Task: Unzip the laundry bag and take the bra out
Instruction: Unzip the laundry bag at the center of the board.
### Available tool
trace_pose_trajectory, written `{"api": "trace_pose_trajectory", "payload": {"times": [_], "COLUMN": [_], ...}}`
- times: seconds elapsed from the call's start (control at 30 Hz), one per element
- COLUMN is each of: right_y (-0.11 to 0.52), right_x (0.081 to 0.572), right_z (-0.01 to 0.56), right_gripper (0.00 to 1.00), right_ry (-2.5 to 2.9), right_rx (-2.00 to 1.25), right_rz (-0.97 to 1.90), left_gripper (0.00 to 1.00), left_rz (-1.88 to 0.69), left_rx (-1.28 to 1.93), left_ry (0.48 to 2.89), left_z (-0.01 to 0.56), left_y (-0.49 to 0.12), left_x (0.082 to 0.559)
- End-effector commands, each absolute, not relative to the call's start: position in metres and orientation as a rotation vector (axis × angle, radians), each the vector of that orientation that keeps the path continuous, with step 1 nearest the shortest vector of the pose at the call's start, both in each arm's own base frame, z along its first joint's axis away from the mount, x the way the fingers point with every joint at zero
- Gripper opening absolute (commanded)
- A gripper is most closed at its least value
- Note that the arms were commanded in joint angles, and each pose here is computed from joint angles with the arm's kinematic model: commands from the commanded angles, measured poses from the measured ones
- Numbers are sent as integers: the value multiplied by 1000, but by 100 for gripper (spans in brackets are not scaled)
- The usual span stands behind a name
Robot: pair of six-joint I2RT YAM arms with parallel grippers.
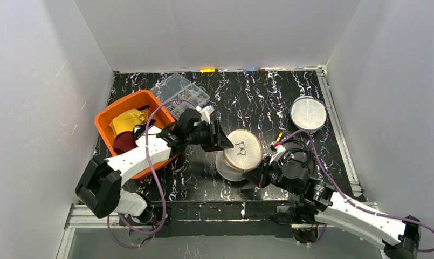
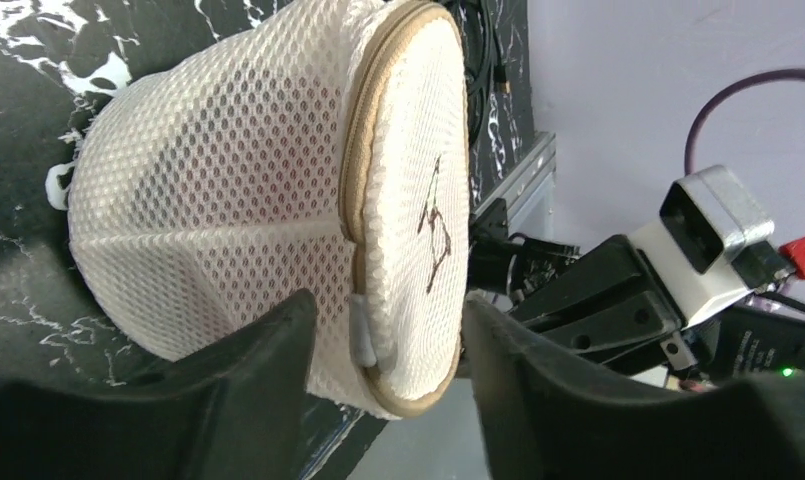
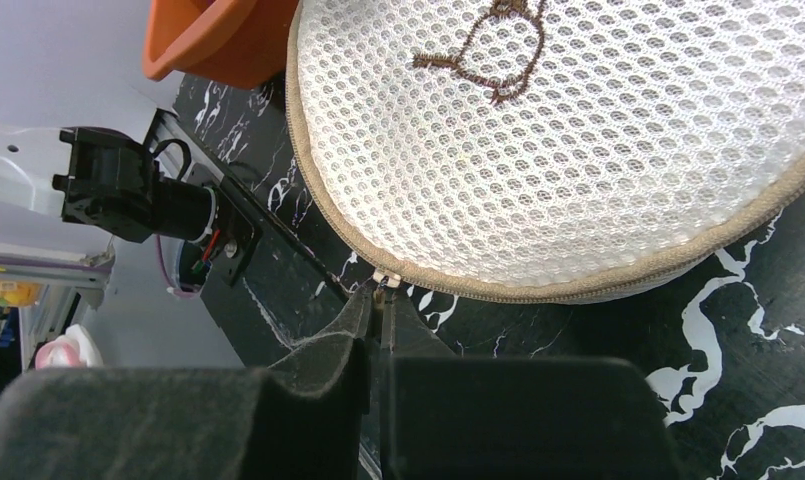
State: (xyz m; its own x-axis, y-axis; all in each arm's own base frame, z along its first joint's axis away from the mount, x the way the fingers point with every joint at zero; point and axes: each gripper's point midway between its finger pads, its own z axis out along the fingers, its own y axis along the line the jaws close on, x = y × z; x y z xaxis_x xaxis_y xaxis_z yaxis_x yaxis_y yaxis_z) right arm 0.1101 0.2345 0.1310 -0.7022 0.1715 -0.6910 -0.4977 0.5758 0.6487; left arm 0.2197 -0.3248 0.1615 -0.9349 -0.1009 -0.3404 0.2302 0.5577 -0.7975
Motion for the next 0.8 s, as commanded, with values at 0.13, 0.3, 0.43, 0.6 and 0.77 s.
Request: {"api": "trace_pose_trajectory", "payload": {"times": [0.13,0.3,0.43,0.6,0.77], "right_y": [242,256,272,288,302], "right_x": [120,126,133,139,136], "right_z": [170,182,184,184,190], "right_gripper": [1,1,1,1,1], "right_ry": [1949,1916,1922,1919,1899], "right_rx": [-189,-191,-218,-235,-254], "right_rz": [1219,1250,1240,1242,1277], "left_gripper": [82,96,98,95,85], "left_rz": [-1180,-1201,-1216,-1179,-1163], "left_rx": [-93,-291,-347,-306,-353], "left_ry": [2437,2378,2341,2393,2401], "left_z": [177,178,182,182,176], "left_y": [-278,-257,-261,-283,-296], "left_x": [200,169,158,161,172]}}
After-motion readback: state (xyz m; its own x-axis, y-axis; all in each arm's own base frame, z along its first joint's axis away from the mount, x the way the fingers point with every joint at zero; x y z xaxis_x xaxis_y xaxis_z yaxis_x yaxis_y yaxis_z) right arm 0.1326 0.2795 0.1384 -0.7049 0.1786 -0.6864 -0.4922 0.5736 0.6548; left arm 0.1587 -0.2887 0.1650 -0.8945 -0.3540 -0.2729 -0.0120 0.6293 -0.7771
